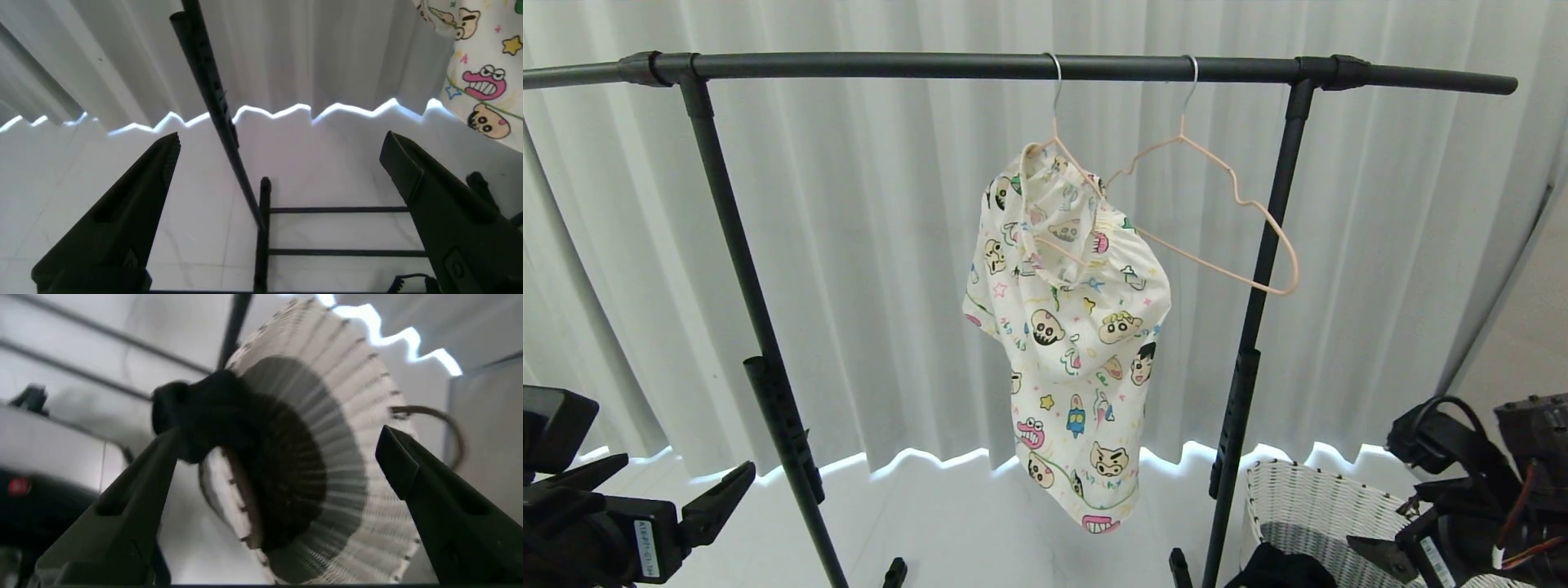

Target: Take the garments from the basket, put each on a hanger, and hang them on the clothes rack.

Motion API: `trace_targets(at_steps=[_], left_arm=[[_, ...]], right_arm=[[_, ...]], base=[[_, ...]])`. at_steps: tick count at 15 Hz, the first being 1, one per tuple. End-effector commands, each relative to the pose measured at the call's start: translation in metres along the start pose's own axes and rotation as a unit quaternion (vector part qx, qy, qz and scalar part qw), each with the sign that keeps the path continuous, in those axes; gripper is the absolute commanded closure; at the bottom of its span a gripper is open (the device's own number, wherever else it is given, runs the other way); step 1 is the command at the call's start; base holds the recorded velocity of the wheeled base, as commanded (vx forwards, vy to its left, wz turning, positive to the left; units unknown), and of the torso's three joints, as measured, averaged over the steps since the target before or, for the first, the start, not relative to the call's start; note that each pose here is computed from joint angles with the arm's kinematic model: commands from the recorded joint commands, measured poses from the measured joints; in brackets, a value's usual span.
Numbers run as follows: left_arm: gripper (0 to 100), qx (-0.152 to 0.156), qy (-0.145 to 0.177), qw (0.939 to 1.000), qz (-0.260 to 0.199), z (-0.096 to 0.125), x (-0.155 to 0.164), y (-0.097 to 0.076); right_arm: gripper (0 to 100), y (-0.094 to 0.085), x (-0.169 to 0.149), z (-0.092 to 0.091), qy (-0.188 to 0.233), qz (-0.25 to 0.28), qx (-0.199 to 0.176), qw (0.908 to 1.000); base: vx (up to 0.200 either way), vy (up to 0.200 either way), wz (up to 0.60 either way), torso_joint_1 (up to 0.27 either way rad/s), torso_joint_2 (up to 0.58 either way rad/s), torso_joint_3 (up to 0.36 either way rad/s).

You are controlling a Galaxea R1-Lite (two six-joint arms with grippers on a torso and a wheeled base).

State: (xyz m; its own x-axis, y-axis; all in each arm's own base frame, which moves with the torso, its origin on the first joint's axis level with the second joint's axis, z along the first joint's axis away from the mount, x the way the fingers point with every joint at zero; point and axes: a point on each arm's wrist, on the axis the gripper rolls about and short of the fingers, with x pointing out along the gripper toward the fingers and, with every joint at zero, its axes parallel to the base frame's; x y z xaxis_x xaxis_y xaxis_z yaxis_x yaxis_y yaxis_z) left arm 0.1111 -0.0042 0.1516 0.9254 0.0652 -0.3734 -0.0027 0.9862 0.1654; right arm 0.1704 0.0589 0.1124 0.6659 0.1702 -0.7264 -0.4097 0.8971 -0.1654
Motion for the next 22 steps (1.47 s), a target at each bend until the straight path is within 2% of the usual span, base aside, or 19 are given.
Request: trace_targets(at_steps=[1,3,5,6,9,14,19,20,22], left_arm=[[0,0.001,0.001,1.0000,-0.005,0.001,0.001,0.000],[0,0.007,-0.014,0.9989,-0.043,0.000,-0.004,-0.006],[0,0.023,-0.017,0.9933,-0.112,-0.016,-0.014,-0.014],[0,0.026,-0.014,0.9916,-0.126,-0.021,-0.015,-0.016],[0,0.027,-0.016,0.9913,-0.128,-0.020,-0.015,-0.016],[0,0.039,-0.020,0.9907,-0.129,-0.020,-0.016,-0.017],[0,0.039,-0.020,0.9907,-0.129,-0.019,-0.016,-0.017],[0,0.039,-0.020,0.9907,-0.129,-0.020,-0.016,-0.017],[0,0.039,-0.020,0.9907,-0.129,-0.020,-0.016,-0.017]], right_arm=[[0,0.015,0.039,-0.007,0.062,0.032,-0.017,0.9974],[0,0.027,0.060,-0.012,0.093,0.045,-0.022,0.9944],[0,0.037,0.074,-0.017,0.114,0.053,-0.015,0.9920],[0,0.042,0.080,-0.019,0.121,0.056,-0.014,0.9910],[0,0.046,0.105,-0.026,0.137,0.008,-0.020,0.9903],[0,0.046,0.135,-0.035,0.138,-0.054,0.002,0.9889],[0,0.045,0.139,-0.036,0.135,-0.079,0.008,0.9876],[100,0.045,0.140,-0.035,0.127,-0.080,0.009,0.9887],[100,0.045,0.139,-0.032,0.116,-0.081,0.011,0.9899]], base=[[0.000,0.000,0.00,0.000,0.00,0.000],[0.000,0.000,0.00,0.000,0.00,0.000],[0.000,0.000,0.00,0.000,0.00,0.000],[0.000,0.000,0.00,0.000,0.00,0.000],[0.000,0.000,0.00,0.000,0.00,0.000],[0.000,0.000,0.00,0.000,0.00,0.000],[0.000,0.000,0.00,0.000,0.00,0.000],[0.000,0.000,0.00,0.000,0.00,0.000],[0.000,0.000,0.00,0.000,0.00,0.000]])
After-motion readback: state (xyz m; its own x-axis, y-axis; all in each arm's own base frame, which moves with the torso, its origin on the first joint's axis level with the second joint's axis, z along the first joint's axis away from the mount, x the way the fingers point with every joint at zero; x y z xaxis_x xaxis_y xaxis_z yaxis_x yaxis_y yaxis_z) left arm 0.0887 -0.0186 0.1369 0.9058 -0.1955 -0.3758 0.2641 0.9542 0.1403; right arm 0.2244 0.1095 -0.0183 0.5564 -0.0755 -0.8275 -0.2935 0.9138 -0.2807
